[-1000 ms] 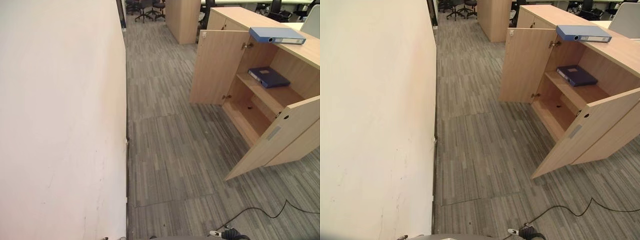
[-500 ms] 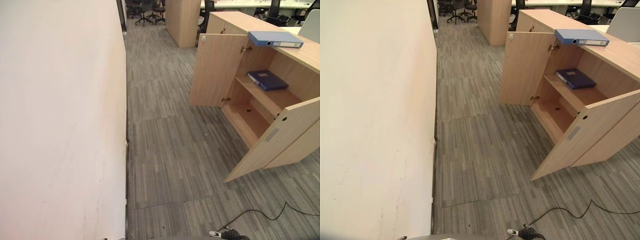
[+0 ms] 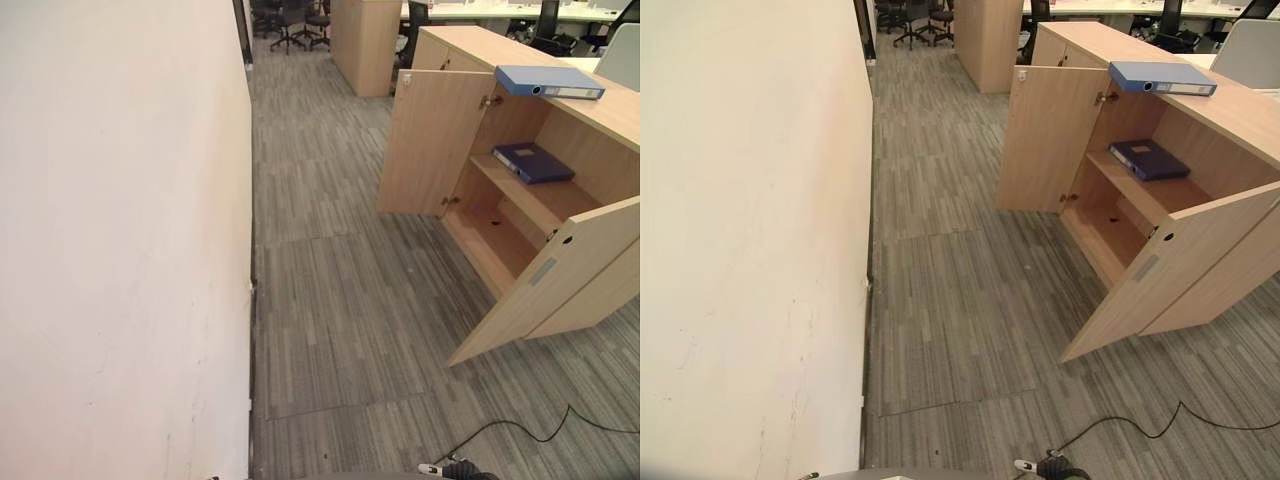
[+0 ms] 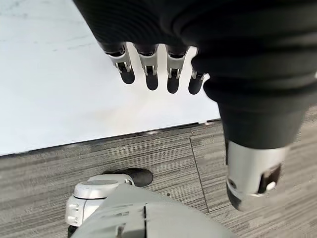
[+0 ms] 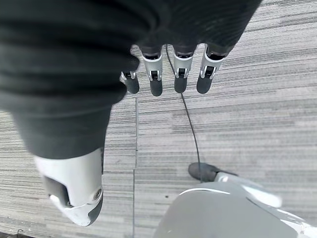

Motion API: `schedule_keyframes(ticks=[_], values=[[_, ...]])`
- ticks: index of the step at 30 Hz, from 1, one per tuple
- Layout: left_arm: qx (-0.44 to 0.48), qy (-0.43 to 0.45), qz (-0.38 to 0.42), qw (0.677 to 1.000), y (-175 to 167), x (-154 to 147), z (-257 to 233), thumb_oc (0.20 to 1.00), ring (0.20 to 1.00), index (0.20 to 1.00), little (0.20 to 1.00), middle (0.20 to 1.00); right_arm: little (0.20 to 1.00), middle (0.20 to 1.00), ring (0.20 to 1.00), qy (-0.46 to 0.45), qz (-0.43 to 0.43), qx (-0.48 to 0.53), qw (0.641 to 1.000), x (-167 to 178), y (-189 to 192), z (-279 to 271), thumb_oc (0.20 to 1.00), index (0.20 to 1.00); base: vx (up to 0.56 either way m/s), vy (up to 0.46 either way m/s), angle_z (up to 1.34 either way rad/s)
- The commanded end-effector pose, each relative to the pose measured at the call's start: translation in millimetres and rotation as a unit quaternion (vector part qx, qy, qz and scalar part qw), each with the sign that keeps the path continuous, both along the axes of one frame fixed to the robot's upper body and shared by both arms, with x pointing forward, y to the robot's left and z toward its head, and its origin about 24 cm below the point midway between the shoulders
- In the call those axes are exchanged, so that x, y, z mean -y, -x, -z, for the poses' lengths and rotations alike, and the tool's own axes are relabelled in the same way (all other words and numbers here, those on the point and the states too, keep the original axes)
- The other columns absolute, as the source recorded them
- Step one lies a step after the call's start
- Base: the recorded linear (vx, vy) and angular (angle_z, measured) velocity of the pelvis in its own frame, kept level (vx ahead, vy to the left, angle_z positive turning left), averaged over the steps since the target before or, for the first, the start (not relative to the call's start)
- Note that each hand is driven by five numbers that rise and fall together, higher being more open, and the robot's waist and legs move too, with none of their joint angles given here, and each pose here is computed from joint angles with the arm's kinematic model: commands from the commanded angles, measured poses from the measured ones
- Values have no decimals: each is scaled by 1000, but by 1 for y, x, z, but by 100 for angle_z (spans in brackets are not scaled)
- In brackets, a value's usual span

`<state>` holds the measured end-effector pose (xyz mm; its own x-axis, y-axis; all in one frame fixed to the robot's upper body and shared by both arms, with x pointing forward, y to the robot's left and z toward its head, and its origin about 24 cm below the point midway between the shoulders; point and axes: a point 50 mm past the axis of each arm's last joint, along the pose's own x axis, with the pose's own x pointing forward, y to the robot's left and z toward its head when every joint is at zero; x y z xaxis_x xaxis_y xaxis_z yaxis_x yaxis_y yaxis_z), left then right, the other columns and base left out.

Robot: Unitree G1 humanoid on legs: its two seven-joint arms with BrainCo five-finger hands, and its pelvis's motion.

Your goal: Put the empty folder in the office cabinet

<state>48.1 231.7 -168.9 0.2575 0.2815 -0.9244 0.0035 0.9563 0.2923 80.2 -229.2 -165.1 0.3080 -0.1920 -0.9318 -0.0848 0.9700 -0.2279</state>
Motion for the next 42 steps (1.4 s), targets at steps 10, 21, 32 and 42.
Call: schedule_keyframes(ticks=[10,21,32,42], values=[[13,-23,36,999,-20,-11,-5,1000,1000,1000,1000,1000,1000,1000,1000,-4,24,7,1000,6,-10,-3,1000,1000,19,-25,0],[43,-33,-21,998,-30,-16,-8,1000,1000,1000,1000,1000,1000,1000,1000,9,24,12,1000,12,-18,-6,1000,1000,15,-80,6],[-26,-44,-84,995,20,-25,-4,1000,1000,1000,1000,1000,1000,1000,1000,11,27,-22,999,12,5,-1,1000,1000,346,125,-13],[-23,-47,-94,994,23,-35,-6,1000,1000,1000,1000,1000,1000,1000,1000,-12,42,-22,999,5,6,1,1000,1000,349,290,-43]])
